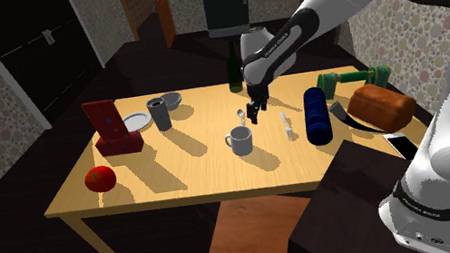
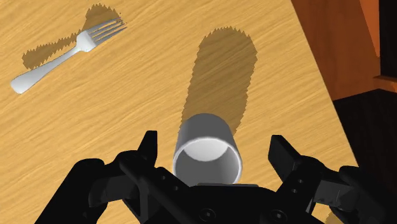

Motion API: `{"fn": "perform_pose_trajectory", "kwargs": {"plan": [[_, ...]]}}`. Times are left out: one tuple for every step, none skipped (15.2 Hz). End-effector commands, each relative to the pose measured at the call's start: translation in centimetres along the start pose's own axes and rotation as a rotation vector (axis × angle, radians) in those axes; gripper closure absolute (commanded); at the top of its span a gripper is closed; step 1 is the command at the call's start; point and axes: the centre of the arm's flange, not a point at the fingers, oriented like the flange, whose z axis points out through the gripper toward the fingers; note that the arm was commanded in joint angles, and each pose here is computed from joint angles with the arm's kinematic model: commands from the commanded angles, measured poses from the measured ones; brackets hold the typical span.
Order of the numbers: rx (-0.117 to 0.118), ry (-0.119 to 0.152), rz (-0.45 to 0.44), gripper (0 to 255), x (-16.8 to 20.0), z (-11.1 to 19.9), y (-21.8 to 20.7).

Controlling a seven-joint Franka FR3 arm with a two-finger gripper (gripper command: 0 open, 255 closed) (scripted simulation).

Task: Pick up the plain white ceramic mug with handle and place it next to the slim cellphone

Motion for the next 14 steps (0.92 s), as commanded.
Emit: {"fn": "perform_pose_trajectory", "kwargs": {"plan": [[0.004, 0.004, 0.000, 0, 1.6, 1.8, 1.2], [0.007, 0.006, 0.001, 0, 2.4, 2.7, 1.5], [0.009, 0.008, 0.001, 0, 3.3, 3.7, 1.8], [0.012, 0.010, 0.002, 0, 4.2, 4.6, 2.1], [0.014, 0.011, 0.002, 0, 5.0, 5.5, 2.5], [0.017, 0.013, 0.002, 0, 5.9, 6.5, 2.8], [0.019, 0.015, 0.003, 0, 6.8, 7.4, 3.1], [0.021, 0.016, 0.003, 0, 7.6, 8.4, 3.4], [0.024, 0.018, 0.004, 0, 8.5, 9.3, 3.7], [0.026, 0.020, 0.004, 0, 9.4, 10.2, 4.0], [0.027, 0.020, 0.004, 0, 9.6, 10.5, 4.1], [0.027, 0.020, 0.004, 0, 9.6, 11.0, 4.1], [0.027, 0.020, 0.004, 0, 9.6, 11.5, 4.1], [0.027, 0.020, 0.004, 0, 9.6, 12.1, 4.1]]}}
